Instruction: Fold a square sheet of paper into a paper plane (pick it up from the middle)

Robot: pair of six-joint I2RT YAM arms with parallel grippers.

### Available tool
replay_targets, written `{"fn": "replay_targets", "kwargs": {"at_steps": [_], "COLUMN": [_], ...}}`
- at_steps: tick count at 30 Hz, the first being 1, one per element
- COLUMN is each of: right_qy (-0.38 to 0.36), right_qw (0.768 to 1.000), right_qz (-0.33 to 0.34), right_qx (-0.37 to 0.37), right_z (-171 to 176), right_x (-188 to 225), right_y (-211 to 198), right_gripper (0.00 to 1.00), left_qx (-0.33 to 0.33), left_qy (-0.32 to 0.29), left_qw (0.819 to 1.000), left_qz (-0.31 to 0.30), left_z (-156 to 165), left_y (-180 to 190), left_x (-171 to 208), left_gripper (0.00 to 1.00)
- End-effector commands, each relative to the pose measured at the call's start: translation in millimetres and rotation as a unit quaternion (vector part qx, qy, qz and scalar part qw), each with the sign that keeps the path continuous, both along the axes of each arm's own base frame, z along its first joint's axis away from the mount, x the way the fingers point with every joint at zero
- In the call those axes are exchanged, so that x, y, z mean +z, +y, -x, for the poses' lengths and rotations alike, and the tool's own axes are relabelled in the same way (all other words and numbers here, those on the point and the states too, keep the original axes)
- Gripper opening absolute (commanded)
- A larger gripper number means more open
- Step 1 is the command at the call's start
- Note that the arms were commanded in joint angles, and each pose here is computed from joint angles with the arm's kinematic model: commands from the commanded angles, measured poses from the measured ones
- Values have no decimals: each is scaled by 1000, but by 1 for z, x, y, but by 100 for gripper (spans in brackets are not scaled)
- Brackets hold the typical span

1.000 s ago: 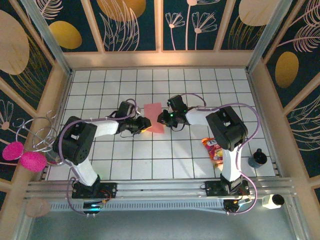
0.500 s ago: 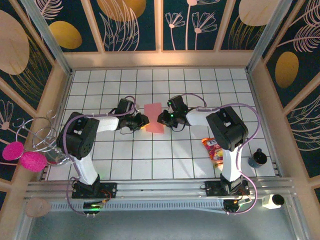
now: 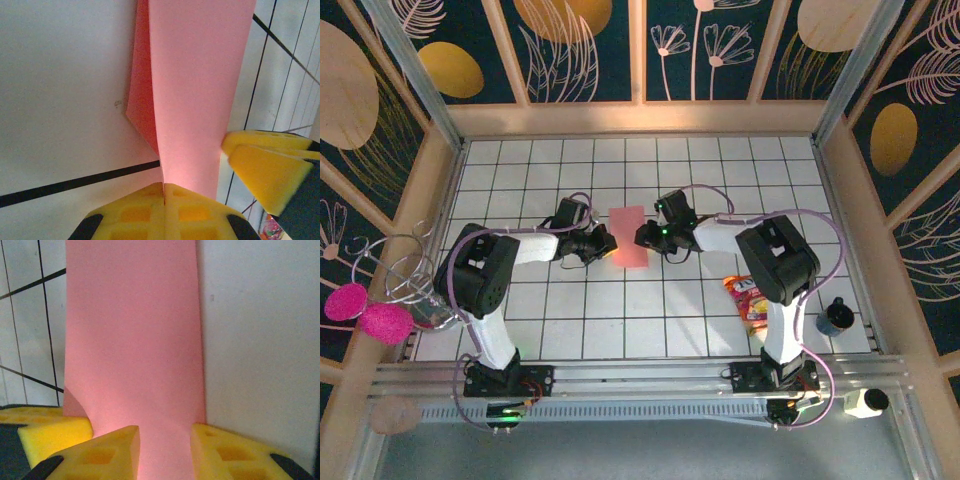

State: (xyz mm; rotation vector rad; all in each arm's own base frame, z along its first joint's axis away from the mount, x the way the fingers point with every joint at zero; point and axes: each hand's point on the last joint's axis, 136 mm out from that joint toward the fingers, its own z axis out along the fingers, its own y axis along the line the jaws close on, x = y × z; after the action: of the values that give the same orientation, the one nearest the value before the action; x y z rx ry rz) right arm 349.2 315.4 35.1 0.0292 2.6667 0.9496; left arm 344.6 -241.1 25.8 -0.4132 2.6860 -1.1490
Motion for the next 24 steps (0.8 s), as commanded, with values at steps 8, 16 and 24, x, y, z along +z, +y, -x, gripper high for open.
{"fn": "replay_targets", "kwargs": {"at_steps": [8,16,24], "right_qy": [-257,-355,-415], "right_qw": [952,895,862], "right_qz": [116,195,191], "right_qx": [119,188,221], "right_z": [14,49,67], "right_x": [69,51,40], "right_y": [12,41,46], "right_gripper": [48,51,51], "left_qx": [35,43,46], "left_qy": [14,28,35], "left_qw": [999,997,997], "left_qz": [40,51,56], "left_z": [-1,-1,-1], "left_y": [-1,-3,-4], "left_x": [22,27,28], "left_gripper": [0,0,0]}}
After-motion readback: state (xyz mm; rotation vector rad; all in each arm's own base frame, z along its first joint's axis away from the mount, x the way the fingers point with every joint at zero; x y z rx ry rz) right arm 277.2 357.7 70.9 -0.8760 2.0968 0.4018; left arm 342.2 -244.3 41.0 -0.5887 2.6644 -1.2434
